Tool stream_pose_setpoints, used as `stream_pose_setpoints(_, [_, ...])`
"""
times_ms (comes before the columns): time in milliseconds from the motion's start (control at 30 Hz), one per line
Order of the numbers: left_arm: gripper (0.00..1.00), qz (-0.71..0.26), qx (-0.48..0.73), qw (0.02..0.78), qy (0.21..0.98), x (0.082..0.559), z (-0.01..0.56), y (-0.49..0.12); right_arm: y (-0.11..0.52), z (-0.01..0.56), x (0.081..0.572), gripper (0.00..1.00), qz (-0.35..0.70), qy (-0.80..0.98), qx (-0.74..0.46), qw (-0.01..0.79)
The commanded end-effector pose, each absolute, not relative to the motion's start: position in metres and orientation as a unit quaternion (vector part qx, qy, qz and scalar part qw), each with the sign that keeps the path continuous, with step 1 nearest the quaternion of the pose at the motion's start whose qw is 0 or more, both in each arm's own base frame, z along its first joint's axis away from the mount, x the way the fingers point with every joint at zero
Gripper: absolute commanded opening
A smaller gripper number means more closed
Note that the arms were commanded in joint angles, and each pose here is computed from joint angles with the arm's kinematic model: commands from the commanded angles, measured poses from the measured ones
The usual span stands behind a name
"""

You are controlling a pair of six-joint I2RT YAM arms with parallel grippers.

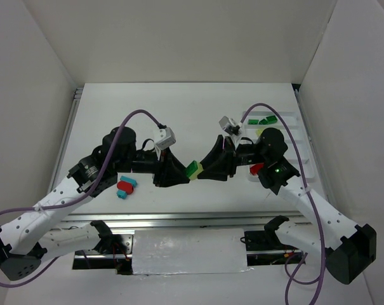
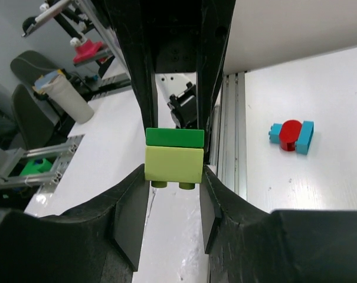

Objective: Sort the legos into containers by color

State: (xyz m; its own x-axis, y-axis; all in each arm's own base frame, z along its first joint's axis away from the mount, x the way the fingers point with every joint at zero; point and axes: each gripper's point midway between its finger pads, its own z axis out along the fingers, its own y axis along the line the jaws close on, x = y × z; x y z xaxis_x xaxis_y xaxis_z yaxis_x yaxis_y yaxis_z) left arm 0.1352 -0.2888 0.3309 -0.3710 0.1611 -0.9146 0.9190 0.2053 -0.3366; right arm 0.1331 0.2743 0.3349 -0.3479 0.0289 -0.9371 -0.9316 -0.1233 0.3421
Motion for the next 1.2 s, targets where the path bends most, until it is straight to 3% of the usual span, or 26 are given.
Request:
stream_pose_setpoints(0, [0.00,-0.495,0.414,0.438,0.626,0.129,0.371,-0.280,0.263,0.311,0.128,0.00,0.615,0.540,-0.447,0.361])
stream_pose_setpoints(333, [0.00,-0.504,0.414,0.433,0.622,0.129,0.368,-0.283,0.263,0.327,0.126,0.03,0.636,0.521,-0.432,0.372])
stream_pose_setpoints(467, [0.00,-0.507,0.415,0.432,0.620,0.129,0.368,-0.285,0.266,0.335,0.128,0.50,0.657,0.527,-0.405,0.356])
stream_pose_setpoints(567, [0.00,-0.507,0.415,0.430,0.621,0.129,0.366,-0.285,0.267,0.342,0.129,0.65,0.660,0.524,-0.397,0.363])
stream_pose_setpoints(933, [0.00,-0.508,0.412,0.426,0.625,0.132,0.363,-0.287,0.272,0.372,0.125,0.67,0.656,0.510,-0.375,0.411])
stream_pose_setpoints(1167, [0.00,-0.508,0.412,0.427,0.625,0.132,0.364,-0.287,0.289,0.371,0.124,0.60,0.657,0.513,-0.382,0.399])
